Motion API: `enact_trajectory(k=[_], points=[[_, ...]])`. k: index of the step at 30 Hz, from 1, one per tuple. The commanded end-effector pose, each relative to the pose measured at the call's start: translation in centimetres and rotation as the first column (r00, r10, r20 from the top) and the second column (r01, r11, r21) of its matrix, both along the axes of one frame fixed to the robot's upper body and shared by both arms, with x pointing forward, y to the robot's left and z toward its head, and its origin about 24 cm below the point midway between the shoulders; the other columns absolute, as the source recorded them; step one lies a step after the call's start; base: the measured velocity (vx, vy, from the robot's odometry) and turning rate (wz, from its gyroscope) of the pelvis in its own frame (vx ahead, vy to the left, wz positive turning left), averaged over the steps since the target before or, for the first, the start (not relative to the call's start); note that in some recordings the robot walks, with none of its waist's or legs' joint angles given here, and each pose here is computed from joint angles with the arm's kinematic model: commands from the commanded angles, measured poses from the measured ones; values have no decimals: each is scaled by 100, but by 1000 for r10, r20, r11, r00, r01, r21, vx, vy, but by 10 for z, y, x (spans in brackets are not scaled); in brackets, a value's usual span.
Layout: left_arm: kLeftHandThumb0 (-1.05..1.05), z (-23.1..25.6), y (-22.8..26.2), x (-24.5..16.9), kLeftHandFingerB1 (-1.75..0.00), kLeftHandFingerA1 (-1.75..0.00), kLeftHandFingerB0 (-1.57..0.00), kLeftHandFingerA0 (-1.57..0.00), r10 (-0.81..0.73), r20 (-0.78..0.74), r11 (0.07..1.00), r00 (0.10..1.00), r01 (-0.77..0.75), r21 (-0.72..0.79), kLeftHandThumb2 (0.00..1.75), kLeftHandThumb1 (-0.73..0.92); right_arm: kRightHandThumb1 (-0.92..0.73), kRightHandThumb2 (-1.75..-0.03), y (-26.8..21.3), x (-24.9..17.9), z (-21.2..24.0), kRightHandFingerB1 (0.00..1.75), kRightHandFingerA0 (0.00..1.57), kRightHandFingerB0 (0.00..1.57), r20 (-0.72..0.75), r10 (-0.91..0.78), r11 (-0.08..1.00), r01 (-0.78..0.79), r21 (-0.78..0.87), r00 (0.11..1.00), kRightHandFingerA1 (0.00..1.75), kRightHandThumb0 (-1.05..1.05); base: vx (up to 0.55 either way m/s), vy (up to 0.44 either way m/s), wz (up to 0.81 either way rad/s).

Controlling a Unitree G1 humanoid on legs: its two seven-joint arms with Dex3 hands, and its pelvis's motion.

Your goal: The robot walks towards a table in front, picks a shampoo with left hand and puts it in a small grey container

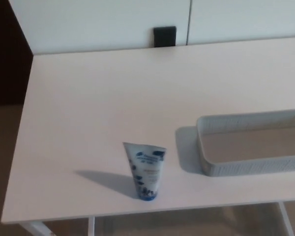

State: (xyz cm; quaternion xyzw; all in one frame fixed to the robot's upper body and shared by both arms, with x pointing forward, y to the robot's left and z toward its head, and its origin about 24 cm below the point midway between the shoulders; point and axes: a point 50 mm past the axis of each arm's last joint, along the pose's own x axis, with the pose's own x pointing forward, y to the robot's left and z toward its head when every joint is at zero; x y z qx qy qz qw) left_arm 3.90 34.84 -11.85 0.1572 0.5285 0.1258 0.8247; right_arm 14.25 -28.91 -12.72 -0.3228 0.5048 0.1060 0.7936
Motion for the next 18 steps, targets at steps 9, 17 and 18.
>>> enact_trajectory(k=[9,17,18], points=[[-38,6,6,7,-53,-55,0,-4,-17,43,1000,999,16,19,86,24,-69,-61,-1,-3,-1,41,67,55,-9,1,1000,-1,3,1000,48,-38,-8,84,14],[-38,7,8,6,-53,-55,-1,-5,-35,34,999,999,34,32,86,24,-70,-61,2,-1,-1,40,63,53,-16,32,999,-32,-5,999,46,-38,-11,-5,0],[-38,8,8,6,-53,-55,0,-5,-37,34,999,999,36,31,86,24,-70,-61,2,-1,-1,40,64,53,-17,36,999,-36,-7,999,46,-38,0,0,0]])
